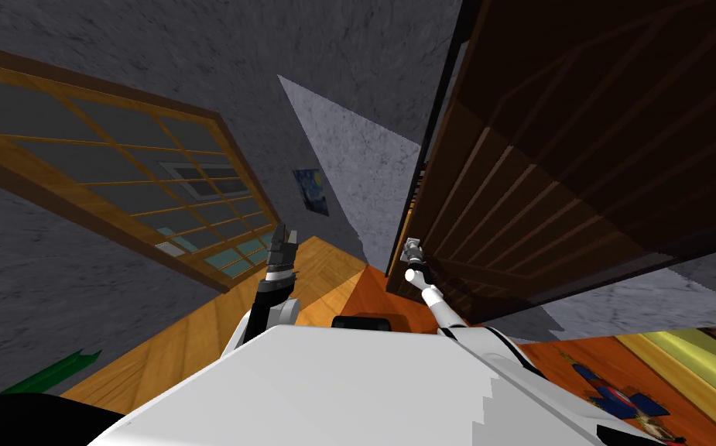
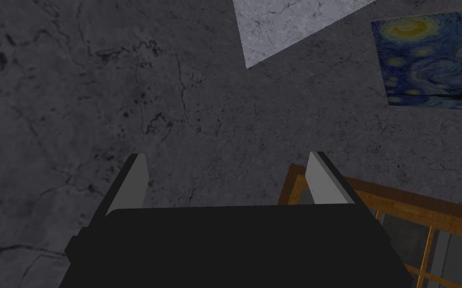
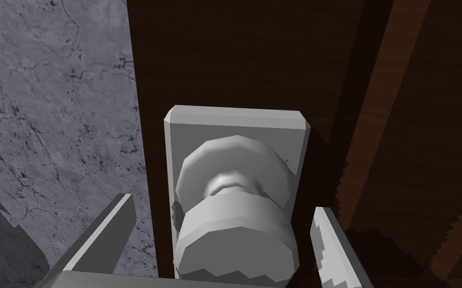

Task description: Pull the door open

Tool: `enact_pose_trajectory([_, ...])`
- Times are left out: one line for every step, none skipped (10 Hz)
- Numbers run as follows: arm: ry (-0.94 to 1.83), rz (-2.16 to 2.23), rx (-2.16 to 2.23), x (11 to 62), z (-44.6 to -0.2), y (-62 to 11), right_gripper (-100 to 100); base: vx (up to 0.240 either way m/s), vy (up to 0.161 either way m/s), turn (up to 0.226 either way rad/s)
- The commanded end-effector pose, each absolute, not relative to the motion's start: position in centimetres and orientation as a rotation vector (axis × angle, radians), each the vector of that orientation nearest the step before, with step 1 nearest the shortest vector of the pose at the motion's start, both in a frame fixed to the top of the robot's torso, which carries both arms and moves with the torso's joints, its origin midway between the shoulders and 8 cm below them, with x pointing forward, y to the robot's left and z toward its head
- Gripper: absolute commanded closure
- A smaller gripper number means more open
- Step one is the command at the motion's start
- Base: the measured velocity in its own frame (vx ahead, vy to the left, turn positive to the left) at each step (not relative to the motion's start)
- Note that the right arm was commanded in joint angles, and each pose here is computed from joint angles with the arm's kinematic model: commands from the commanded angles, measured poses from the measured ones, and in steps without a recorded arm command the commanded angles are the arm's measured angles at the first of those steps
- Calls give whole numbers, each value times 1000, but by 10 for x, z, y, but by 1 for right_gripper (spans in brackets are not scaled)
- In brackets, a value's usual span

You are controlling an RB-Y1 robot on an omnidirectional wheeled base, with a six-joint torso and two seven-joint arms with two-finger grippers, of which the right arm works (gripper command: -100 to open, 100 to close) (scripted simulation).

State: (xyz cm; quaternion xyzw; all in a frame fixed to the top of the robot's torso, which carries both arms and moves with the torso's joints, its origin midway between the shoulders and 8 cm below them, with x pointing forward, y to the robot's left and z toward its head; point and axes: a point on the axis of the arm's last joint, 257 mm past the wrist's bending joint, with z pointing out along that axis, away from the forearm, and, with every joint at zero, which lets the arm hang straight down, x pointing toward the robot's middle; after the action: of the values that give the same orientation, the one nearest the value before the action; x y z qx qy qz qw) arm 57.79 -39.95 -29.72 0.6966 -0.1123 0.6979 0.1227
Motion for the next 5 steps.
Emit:
enact_pose_trajectory([-327,2036,2032,578,-297,-399,100,2,-2,-13])
enact_pose_trajectory([-327,2036,2032,578,-297,-399,100,-14,-7,-13])
enact_pose_trajectory([-327,2036,2032,578,-297,-399,100,-15,-3,16])
enact_pose_trajectory([-327,2036,2032,578,-297,-399,100,-9,0,2])
enact_pose_trajectory([-327,2036,2032,578,-297,-399,100,0,0,0])
